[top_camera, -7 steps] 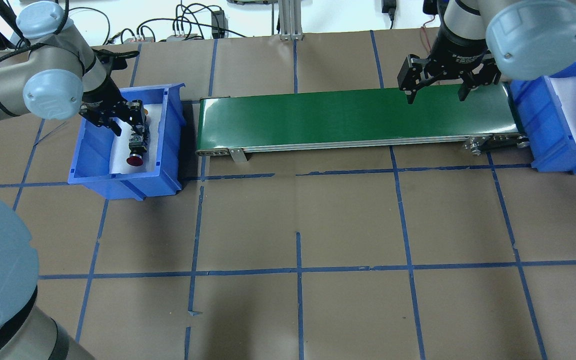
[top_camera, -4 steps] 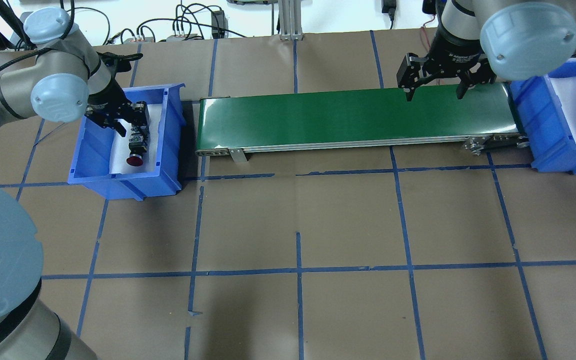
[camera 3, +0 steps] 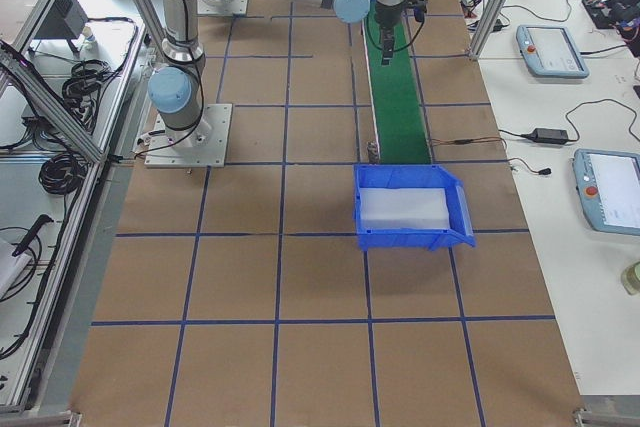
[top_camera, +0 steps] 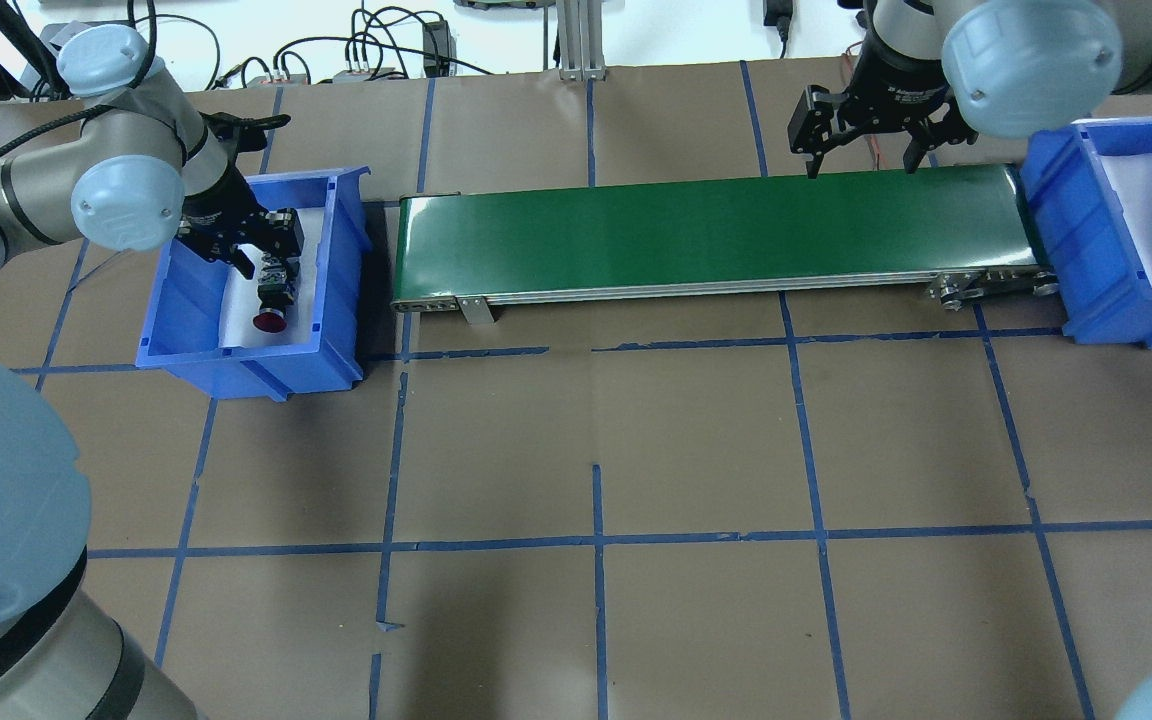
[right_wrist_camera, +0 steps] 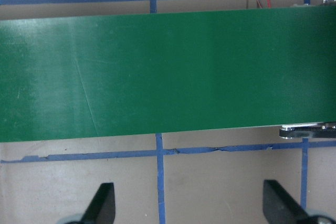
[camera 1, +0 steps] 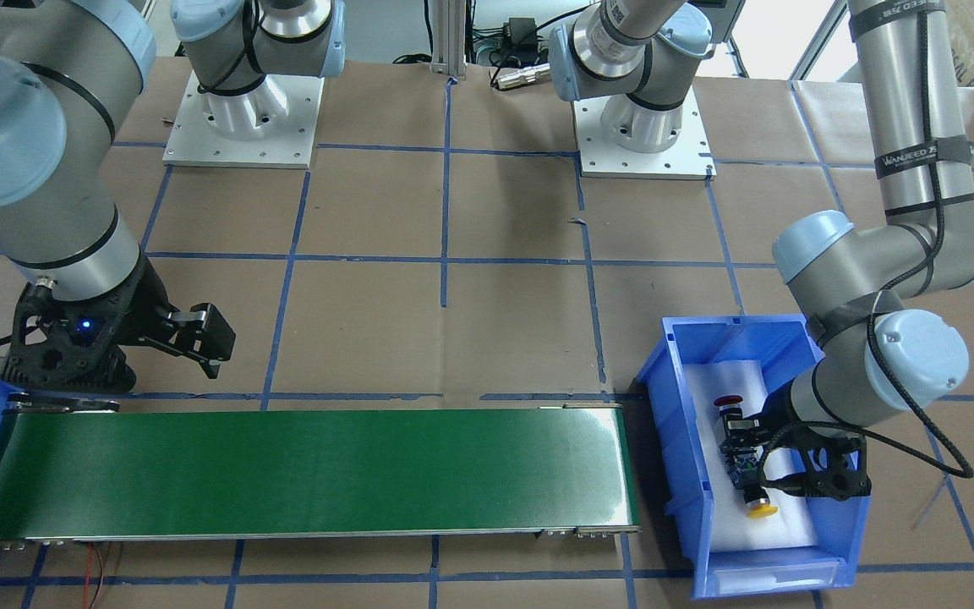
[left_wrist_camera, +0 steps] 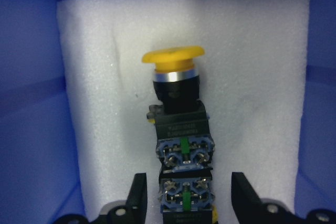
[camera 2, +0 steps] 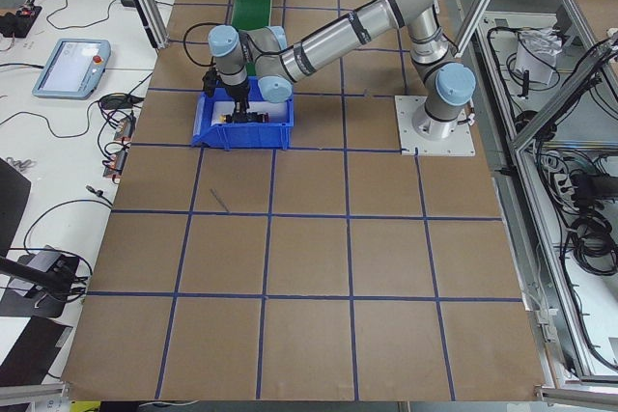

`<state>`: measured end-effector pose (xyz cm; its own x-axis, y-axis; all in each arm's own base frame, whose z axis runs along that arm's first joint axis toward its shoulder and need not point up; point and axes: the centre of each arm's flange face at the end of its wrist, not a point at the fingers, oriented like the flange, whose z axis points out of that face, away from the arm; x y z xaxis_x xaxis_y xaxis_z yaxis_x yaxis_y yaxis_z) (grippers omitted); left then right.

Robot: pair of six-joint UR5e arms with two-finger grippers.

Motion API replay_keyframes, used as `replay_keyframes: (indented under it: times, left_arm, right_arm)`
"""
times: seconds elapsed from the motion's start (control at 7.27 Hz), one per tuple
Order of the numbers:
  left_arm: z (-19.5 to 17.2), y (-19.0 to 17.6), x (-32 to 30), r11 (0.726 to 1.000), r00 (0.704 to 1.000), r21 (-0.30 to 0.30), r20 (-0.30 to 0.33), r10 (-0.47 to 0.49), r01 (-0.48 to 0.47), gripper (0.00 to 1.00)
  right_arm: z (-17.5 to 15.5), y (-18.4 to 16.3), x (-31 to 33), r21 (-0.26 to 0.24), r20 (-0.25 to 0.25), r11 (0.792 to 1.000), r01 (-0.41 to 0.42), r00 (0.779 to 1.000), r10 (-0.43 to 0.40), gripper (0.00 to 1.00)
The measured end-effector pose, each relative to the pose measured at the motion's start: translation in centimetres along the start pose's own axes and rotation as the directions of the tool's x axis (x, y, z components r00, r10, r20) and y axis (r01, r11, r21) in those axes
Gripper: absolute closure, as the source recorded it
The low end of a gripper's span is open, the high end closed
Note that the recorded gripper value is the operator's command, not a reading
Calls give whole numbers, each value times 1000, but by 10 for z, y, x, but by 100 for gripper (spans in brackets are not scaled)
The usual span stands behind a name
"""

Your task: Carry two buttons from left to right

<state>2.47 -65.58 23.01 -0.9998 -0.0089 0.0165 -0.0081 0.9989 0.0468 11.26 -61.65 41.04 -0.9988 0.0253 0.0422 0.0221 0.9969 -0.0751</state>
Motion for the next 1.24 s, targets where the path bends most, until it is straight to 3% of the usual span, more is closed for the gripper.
replay_keyframes:
  times: [0.28,0.55,0.69,1.24]
  left_arm:
    - [12,-1,0,1000,1000,1,0,3,-3,38]
    - [16,-3,-1,1000,1000,5,1,4,-4,88]
    - [13,-3,-1,1000,1000,10,4,4,-4,98]
    - [-9,-1,1,999,1000,44,13,14,-14,99]
  right_arm:
    - [16,-20,0,-14,-1,1000,2,1000,-2,0]
    - [20,-26,0,-13,-1,1000,4,1000,-4,0]
    - [21,-28,0,-11,0,1000,4,1000,-4,0]
    - [26,-40,0,-11,0,1000,6,1000,-6,0]
